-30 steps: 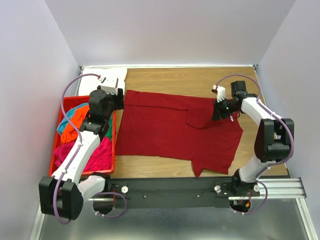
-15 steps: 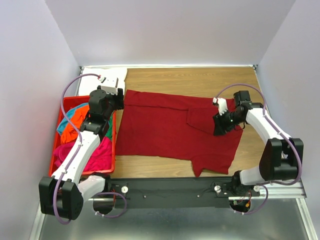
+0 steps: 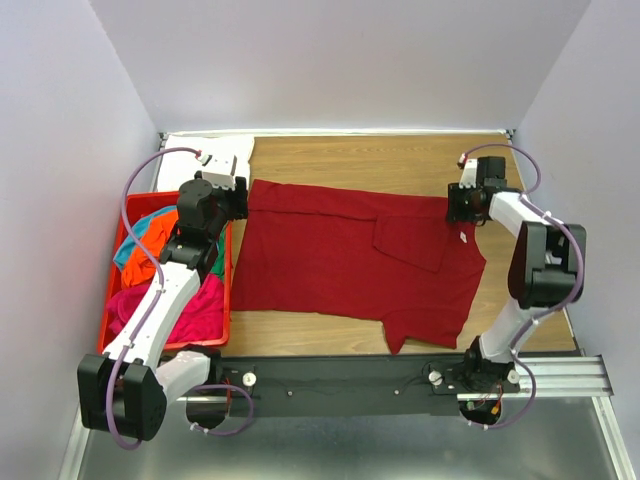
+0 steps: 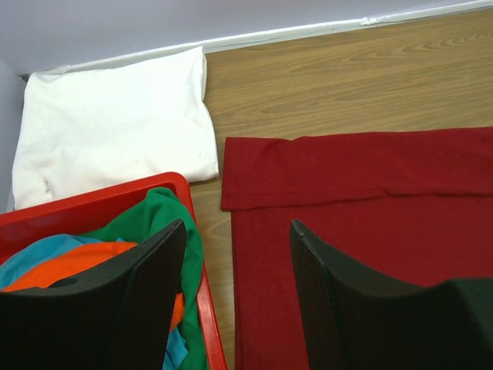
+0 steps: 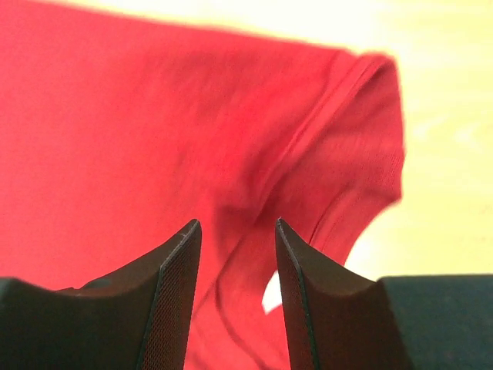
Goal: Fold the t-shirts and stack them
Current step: Fold the tshirt
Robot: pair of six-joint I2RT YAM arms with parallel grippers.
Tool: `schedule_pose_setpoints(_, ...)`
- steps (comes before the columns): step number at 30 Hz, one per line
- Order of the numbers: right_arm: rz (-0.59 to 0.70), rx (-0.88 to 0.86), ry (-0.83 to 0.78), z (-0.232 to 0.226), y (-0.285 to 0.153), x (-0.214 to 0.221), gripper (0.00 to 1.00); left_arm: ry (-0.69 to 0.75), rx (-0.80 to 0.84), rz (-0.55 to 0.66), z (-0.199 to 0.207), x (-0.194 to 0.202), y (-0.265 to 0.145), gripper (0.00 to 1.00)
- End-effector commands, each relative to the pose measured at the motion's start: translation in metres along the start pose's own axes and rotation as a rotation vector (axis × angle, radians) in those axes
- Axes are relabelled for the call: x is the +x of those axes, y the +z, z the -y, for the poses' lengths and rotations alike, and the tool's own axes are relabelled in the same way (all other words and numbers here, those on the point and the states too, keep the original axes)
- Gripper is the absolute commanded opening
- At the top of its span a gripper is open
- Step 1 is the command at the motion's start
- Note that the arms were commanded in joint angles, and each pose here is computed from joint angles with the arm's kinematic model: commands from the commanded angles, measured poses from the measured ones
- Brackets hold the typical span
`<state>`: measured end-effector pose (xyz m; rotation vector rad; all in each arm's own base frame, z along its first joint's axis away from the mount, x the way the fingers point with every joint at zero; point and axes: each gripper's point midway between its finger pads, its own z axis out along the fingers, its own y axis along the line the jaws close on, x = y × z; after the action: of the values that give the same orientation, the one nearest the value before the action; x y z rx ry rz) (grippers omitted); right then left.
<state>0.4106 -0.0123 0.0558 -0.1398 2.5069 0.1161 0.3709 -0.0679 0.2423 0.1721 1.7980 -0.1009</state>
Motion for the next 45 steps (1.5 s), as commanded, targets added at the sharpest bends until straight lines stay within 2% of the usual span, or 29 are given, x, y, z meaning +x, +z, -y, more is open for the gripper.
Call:
schedule_pose_setpoints(1,0.08,0.079,0.069,0.022,0.021,-0.038,0.5,0.006,0.022,0.036,0.004,-0.015,-0.001,0.64)
schedule_pose_setpoints(7,0.058,0.093,0.107,0.035,0.042,-0.039,0.5,0.01,0.026,0.025,0.005,-0.012,0.001,0.64)
schedule_pose_setpoints(9,0.046,0.111,0.129,0.044,0.048,-0.036,0.47,0.01,0.026,0.022,0.005,-0.012,0.003,0.64)
schedule_pose_setpoints(13,0.014,0.117,0.148,0.055,0.056,-0.023,0.33,0.01,0.027,0.013,0.005,-0.009,0.004,0.64)
schedule_pose_setpoints(14,0.008,0.117,0.147,0.056,0.058,-0.021,0.33,0.01,0.026,0.011,0.005,-0.008,0.005,0.64)
schedule_pose_setpoints(18,-0.001,0.128,0.133,0.061,0.063,-0.02,0.15,0.009,0.026,0.006,0.005,-0.007,0.006,0.64)
schedule_pose_setpoints(22,-0.011,0.16,0.1,0.073,0.077,-0.025,0.06,0.009,0.028,-0.003,0.005,-0.004,0.008,0.64)
schedule_pose_setpoints(30,0.037,0.29,0.035,0.114,0.111,-0.072,0.05,0.011,0.03,-0.036,0.006,0.007,0.015,0.64)
schedule_pose_setpoints(31,0.042,0.306,0.036,0.12,0.116,-0.077,0.05,0.013,0.03,-0.039,0.006,0.008,0.015,0.64)
schedule_pose_setpoints(32,0.096,0.331,0.034,0.127,0.114,-0.104,0.05,0.013,0.029,-0.046,0.006,0.01,0.017,0.64)
schedule_pose_setpoints(33,0.074,0.354,0.037,0.134,0.128,-0.098,0.06,0.013,0.027,-0.049,0.005,0.011,0.017,0.64)
schedule_pose_setpoints(34,0.13,0.374,0.039,0.14,0.126,-0.124,0.08,0.014,0.058,-0.05,0.011,0.012,0.018,0.64)
schedule_pose_setpoints(38,0.156,0.381,0.056,0.147,0.142,-0.14,0.22,0.011,0.104,-0.052,0.019,0.015,0.021,0.64)
schedule_pose_setpoints(39,0.179,0.36,0.059,0.143,0.139,-0.149,0.28,0.009,0.128,-0.051,0.023,0.016,0.021,0.64)
schedule_pose_setpoints(41,0.221,0.33,0.05,0.136,0.124,-0.167,0.33,-0.009,0.157,-0.056,0.03,0.017,0.024,0.64)
schedule_pose_setpoints(42,0.211,0.289,0.042,0.128,0.124,-0.162,0.42,-0.013,0.204,-0.058,0.038,0.018,0.024,0.64)
schedule_pose_setpoints(45,0.253,0.203,-0.018,0.104,0.09,-0.176,0.54,-0.054,0.279,-0.09,0.055,0.025,0.026,0.64)
